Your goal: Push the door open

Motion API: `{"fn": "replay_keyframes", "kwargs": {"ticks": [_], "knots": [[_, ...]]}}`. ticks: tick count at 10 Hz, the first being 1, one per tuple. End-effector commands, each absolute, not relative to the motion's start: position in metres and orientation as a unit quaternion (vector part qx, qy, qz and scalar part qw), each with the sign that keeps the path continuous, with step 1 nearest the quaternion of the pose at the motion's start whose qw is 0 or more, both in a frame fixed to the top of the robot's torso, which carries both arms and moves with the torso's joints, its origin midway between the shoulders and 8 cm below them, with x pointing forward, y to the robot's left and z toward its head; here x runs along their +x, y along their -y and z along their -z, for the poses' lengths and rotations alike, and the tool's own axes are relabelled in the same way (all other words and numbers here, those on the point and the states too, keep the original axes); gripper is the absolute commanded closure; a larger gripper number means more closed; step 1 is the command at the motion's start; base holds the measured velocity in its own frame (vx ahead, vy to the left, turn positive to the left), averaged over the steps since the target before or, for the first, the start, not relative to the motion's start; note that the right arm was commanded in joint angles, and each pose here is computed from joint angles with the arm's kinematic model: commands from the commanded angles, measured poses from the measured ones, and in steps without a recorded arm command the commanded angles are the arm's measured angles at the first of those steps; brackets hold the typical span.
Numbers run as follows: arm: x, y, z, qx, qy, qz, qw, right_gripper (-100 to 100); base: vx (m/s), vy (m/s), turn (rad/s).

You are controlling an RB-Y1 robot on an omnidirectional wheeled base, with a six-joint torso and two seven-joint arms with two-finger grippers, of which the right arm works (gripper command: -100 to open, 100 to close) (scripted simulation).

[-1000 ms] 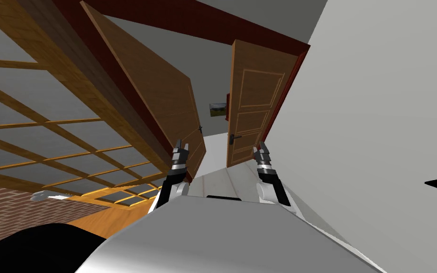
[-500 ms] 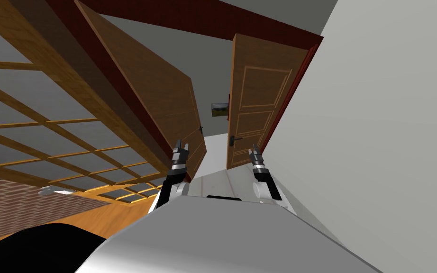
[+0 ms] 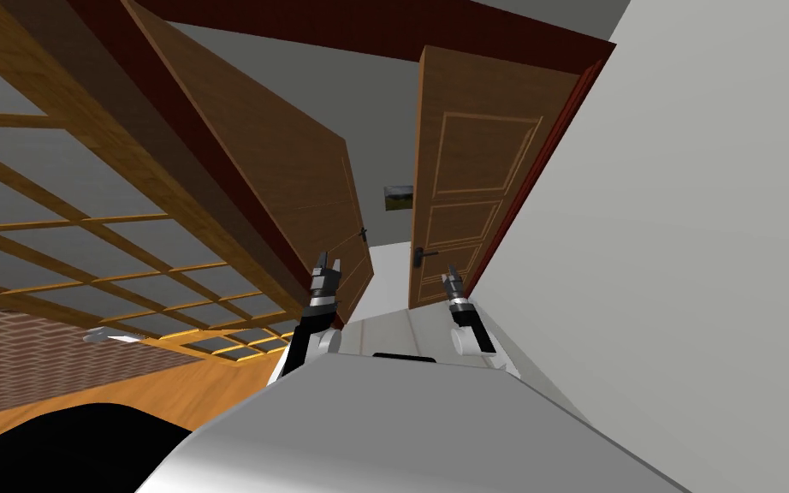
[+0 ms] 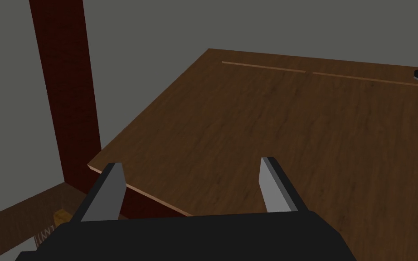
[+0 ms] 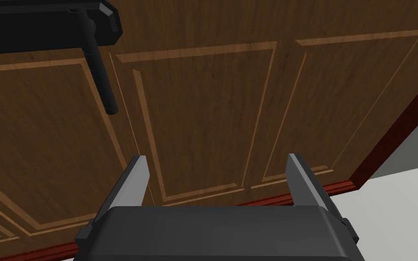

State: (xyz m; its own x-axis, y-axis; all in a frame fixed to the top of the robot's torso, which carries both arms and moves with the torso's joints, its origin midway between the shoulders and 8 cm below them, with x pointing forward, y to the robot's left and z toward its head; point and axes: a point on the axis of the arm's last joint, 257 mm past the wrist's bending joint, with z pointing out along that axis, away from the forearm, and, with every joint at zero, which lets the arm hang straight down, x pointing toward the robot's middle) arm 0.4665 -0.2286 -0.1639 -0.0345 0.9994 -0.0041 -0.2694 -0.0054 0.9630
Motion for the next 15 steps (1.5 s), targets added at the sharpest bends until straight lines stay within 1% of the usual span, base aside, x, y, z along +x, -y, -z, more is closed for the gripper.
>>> {"fn": "replay_keyframes", "kwargs": {"ticks": [1,8,11,14,15], "knots": [[0.47,0.221,0.18,0.425,-0.448,-0.569,0.543,-100,0.093,-0.102,0.088],[0.485,0.195,0.24,0.444,-0.496,-0.556,0.498,-100,0.078,-0.098,0.08],[0.489,0.181,0.271,0.453,-0.521,-0.546,0.475,-100,0.124,-0.12,0.094],[0.491,0.173,0.291,0.458,-0.537,-0.539,0.46,-100,0.11,-0.105,0.068],[0.49,0.174,0.288,0.456,-0.533,-0.541,0.463,-100,0.048,-0.047,0.021]]}}
